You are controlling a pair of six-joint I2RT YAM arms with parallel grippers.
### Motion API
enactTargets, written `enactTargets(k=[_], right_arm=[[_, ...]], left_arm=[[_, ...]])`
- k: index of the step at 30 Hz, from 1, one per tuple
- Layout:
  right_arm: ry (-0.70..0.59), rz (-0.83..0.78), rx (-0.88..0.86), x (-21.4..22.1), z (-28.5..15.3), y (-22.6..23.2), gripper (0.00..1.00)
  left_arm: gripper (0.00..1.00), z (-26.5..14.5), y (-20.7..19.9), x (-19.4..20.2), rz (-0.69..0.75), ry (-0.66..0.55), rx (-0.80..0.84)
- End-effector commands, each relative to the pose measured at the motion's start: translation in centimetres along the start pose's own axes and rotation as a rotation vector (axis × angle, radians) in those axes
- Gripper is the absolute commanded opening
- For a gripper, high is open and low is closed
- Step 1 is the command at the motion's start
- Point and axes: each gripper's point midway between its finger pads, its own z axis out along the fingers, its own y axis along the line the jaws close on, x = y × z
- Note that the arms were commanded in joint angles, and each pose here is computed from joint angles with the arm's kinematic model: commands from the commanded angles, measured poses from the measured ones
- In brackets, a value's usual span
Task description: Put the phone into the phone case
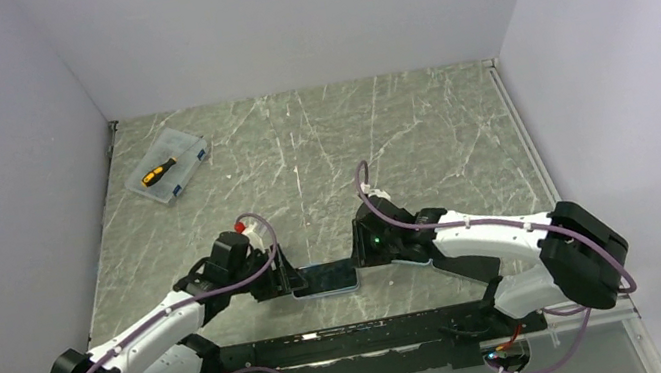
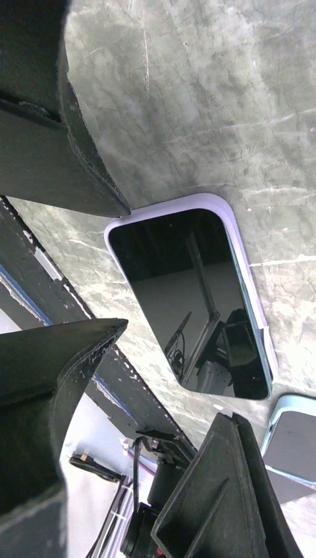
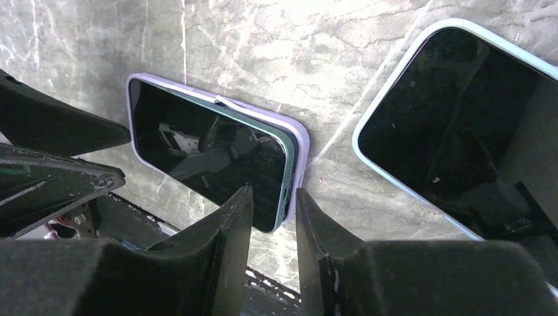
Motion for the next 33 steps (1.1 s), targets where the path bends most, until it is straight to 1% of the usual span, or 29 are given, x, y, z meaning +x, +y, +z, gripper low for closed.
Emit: enactTargets(k=[1, 8, 16, 21, 28, 33], right_arm=[[-0.033, -0.014, -0.012, -1.2, -0.3, 1.0, 0.31], [-0.018, -0.012, -0.010, -1.0, 0.3, 0.9, 0.25], [0.018, -0.009, -0.030, -0.1, 1.0, 1.3, 0.22], [0.035, -0.008, -0.038, 0.5, 1.2, 1.6, 0.18], [0.053, -0.003, -0.038, 1.1, 1.6, 1.6, 0.13], [0.066, 0.008, -0.036, 1.7, 2.0, 1.3, 0.09]], left_arm=[[0.63, -0.1, -0.7, -1.5, 0.053, -0.027, -0.016], [0.63, -0.1, -0.7, -2.8, 0.090, -0.043, -0.060], [0.61, 1.0, -0.6, -2.5, 0.085, -0.008, -0.048], [0.60, 1.3, -0.6, -2.3, 0.084, 0.005, -0.042], [0.52, 1.5, -1.0, -2.1, 0.083, 0.022, -0.011], [0.50, 1.5, -1.2, -1.8, 0.080, 0.030, 0.009]])
